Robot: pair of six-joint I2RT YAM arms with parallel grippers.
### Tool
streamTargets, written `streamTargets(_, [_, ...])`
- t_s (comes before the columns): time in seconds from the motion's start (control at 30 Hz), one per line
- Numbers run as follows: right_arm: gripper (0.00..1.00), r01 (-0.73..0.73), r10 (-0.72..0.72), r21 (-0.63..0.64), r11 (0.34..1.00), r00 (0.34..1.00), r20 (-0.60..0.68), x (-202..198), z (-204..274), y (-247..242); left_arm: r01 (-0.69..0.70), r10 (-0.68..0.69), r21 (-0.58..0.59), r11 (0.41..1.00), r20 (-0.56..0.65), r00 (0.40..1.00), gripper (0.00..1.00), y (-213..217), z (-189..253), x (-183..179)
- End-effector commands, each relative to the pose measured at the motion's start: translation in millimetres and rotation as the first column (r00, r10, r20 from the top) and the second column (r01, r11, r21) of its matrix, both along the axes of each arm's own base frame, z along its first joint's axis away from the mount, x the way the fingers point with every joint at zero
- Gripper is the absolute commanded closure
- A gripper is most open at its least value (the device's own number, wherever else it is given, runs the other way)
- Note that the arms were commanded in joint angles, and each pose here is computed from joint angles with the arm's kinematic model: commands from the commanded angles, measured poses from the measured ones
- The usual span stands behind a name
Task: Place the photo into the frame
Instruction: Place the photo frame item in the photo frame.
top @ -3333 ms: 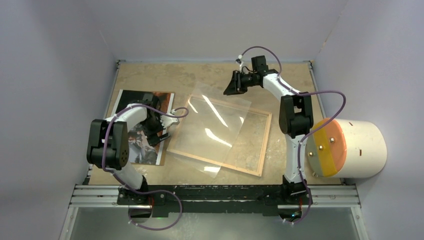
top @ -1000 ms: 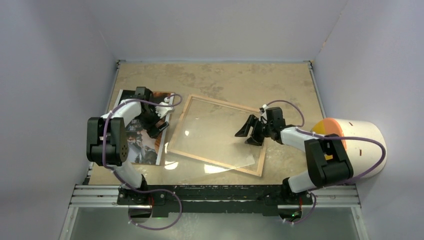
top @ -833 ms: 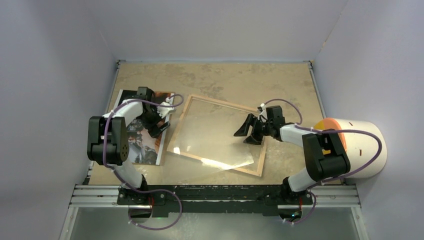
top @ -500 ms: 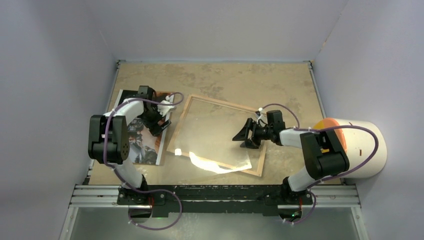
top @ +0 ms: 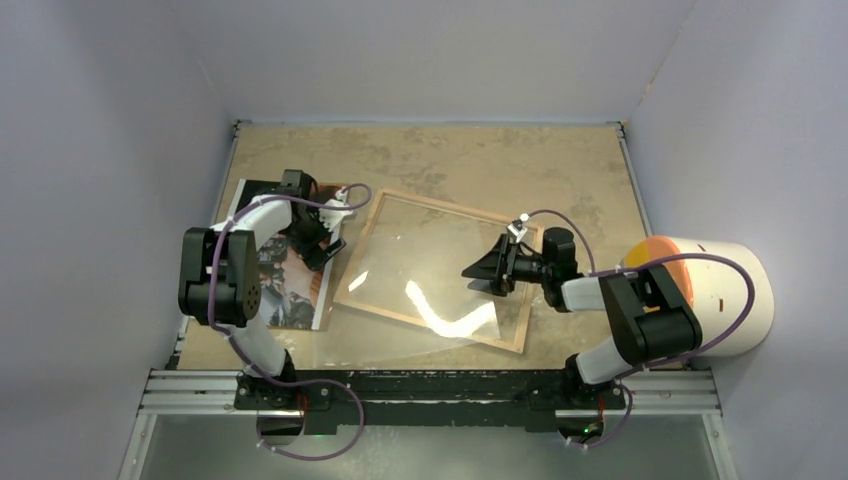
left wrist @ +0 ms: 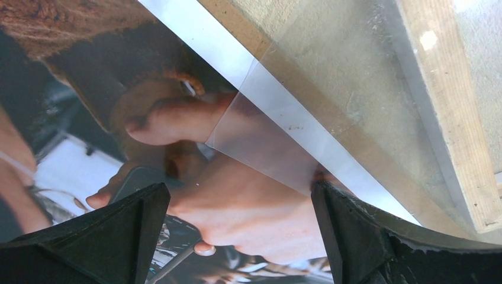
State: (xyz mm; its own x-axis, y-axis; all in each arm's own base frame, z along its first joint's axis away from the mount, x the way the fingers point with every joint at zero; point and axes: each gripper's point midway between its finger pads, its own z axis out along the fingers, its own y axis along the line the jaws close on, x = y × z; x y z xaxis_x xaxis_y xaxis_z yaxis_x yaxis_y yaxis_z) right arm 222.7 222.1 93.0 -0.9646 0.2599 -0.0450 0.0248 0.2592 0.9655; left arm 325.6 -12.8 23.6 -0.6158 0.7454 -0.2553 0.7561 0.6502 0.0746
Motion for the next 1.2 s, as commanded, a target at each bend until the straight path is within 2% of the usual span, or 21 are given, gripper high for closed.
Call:
streamTargets(0.0, [0.33, -0.094, 0.089, 0.059, 0.994, 0.993, 0.078, -3.1, 21.7, 8.6, 0.031, -0.031, 0.016, 0.999, -0.009, 0.999, 0.0, -4.4, -6.8, -3.1])
streamTargets(0.13, [0.4, -0.134, 0.139, -0.089, 0.987, 0.989, 0.05, 1.1, 1.9, 11.8, 0.037, -0.037, 0.019, 0.999, -0.002, 0.999, 0.0, -6.6, -3.8, -1.0])
streamTargets(0.23, [0.5, -0.151, 0.157, -0.116, 0.982, 0.987, 0.042, 3.5, 0.5, 12.2, 0.038, -0.038, 0.018, 0.999, 0.0, 0.999, 0.0, -6.9, -2.0, -0.7])
streamTargets(0.4, [0.76, -0.186, 0.195, -0.132, 0.974, 0.979, 0.059, 5.6, 4.5, 14.9, 0.048, -0.048, 0.007, 0.999, 0.0, 0.999, 0.01, -9.0, -0.2, -1.6])
streamTargets(0.53, [0.73, -0.252, 0.262, -0.134, 0.958, 0.963, 0.065, -4.6, 5.2, 24.5, 0.057, -0.057, 0.013, 0.998, -0.003, 0.998, 0.01, -8.6, -0.7, -1.1])
streamTargets(0.57, [0.77, -0.26, 0.271, -0.133, 0.956, 0.96, 0.073, -6.1, 6.9, 26.8, 0.059, -0.059, 0.015, 0.998, -0.004, 0.998, 0.01, -8.3, -1.0, -0.9])
streamTargets(0.63, [1.0, -0.255, 0.268, -0.137, 0.957, 0.96, 0.083, -5.4, 9.5, 27.1, 0.057, -0.057, 0.019, 0.998, 0.004, 0.998, 0.0, -7.8, 1.5, 2.0])
streamTargets(0.77, [1.0, -0.192, 0.215, -0.162, 0.968, 0.966, 0.142, 1.6, 23.1, 25.5, 0.034, -0.034, -0.004, 0.999, 0.063, 0.997, 0.0, -10.0, 25.8, 20.1])
streamTargets(0.93, [1.0, -0.013, 0.064, -0.214, 0.977, 0.97, 0.233, 15.2, 46.0, 11.3, -0.03, 0.042, -0.075, 0.997, 0.173, 0.984, 0.0, -10.3, 77.4, 57.7])
streamTargets(1.03, [1.0, 0.101, -0.052, -0.215, 0.971, 0.974, 0.222, 19.8, 49.4, -10.4, -0.058, 0.079, -0.11, 0.992, 0.204, 0.976, 0.0, -8.9, 94.9, 72.7])
streamTargets(1.17, [1.0, 0.193, -0.156, -0.222, 0.956, 0.972, 0.175, 18.1, 42.9, -36.5, -0.058, 0.084, -0.141, 0.988, 0.186, 0.979, 0.0, -15.6, 87.8, 77.7])
